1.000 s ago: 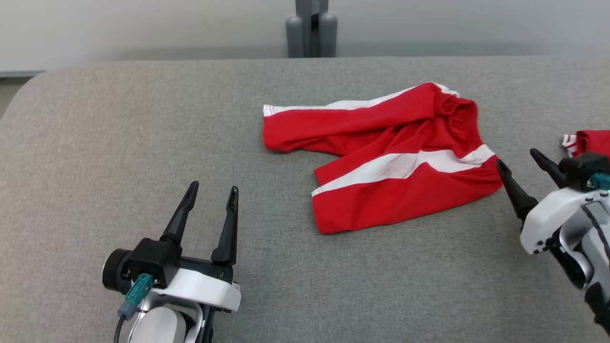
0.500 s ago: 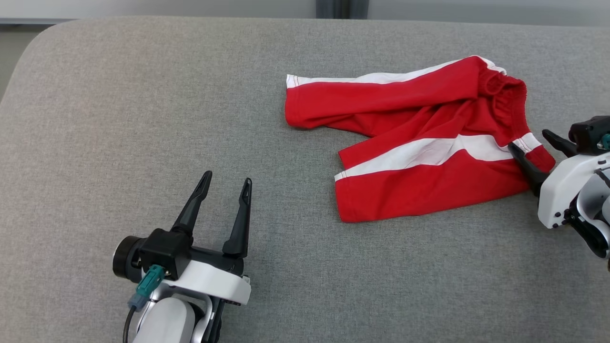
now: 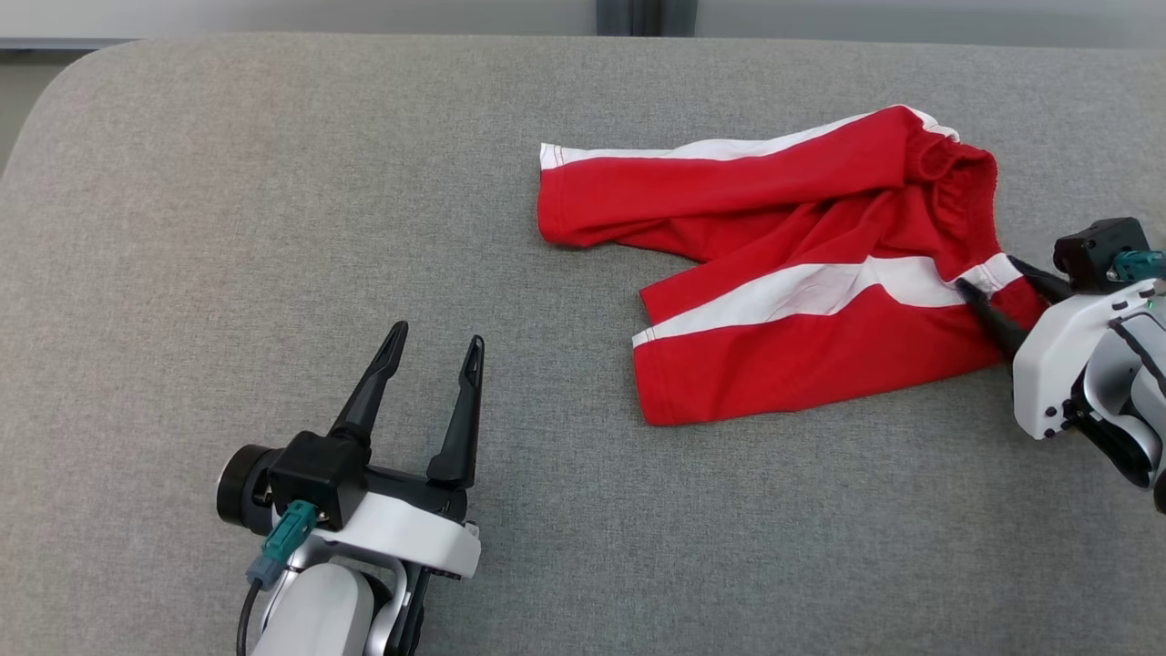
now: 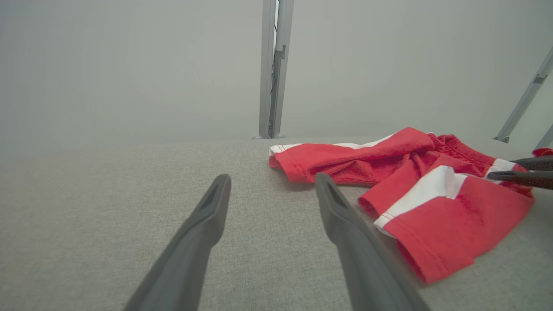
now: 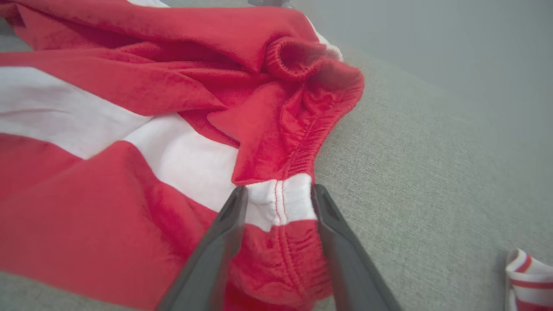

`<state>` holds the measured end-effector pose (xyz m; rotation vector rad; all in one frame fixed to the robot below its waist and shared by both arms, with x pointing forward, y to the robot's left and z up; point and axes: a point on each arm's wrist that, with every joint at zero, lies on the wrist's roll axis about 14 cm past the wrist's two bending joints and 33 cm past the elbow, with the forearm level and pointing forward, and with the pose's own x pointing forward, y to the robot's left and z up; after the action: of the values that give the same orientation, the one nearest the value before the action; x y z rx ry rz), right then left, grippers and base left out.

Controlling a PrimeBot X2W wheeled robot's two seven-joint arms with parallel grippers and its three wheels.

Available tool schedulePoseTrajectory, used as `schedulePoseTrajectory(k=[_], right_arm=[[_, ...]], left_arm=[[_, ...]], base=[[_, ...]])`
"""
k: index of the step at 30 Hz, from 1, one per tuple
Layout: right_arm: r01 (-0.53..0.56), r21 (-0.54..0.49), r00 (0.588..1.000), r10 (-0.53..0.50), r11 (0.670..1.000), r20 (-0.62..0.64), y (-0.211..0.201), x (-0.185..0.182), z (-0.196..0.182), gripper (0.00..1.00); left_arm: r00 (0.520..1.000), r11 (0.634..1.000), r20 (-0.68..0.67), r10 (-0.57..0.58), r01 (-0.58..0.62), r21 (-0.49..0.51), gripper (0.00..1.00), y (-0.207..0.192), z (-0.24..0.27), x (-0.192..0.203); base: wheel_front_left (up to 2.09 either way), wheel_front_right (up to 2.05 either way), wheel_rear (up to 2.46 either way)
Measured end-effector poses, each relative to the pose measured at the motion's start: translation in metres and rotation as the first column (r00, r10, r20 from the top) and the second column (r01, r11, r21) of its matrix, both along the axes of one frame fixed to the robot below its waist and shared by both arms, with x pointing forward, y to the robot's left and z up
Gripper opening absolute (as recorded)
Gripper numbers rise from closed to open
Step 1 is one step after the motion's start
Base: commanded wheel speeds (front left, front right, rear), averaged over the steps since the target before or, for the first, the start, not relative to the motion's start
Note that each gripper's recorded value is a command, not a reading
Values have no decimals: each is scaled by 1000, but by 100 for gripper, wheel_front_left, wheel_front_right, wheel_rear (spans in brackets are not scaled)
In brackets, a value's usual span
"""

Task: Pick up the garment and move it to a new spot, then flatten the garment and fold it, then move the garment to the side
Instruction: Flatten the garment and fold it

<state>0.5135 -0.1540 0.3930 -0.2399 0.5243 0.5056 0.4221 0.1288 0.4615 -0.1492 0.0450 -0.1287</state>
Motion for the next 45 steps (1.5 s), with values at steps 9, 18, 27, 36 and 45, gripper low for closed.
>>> schedulePoseTrajectory(k=[9,18,27,36,45], right_arm=[[-18,-3,999,18,1000,30,-1,3,10,0],[82,143,994,-91,986,58,-8,5,31,0],[131,176,991,-136,976,18,-26,-21,24,0],[135,158,990,-139,978,18,-33,-30,21,0],[126,158,992,-129,979,9,-28,-27,14,0]], left_arm=[[1000,1000,6,-6,6,-1,100,-2,2,0],[1000,1000,7,-20,20,-5,100,-5,4,-5],[975,984,-131,-177,173,-46,100,-43,-39,-17],[904,904,-295,-311,185,-385,100,-93,-67,-7],[823,800,-355,-445,186,-571,100,-126,-55,16]], base=[[0,0,0],[0,0,0],[0,0,0],[0,0,0],[0,0,0]])
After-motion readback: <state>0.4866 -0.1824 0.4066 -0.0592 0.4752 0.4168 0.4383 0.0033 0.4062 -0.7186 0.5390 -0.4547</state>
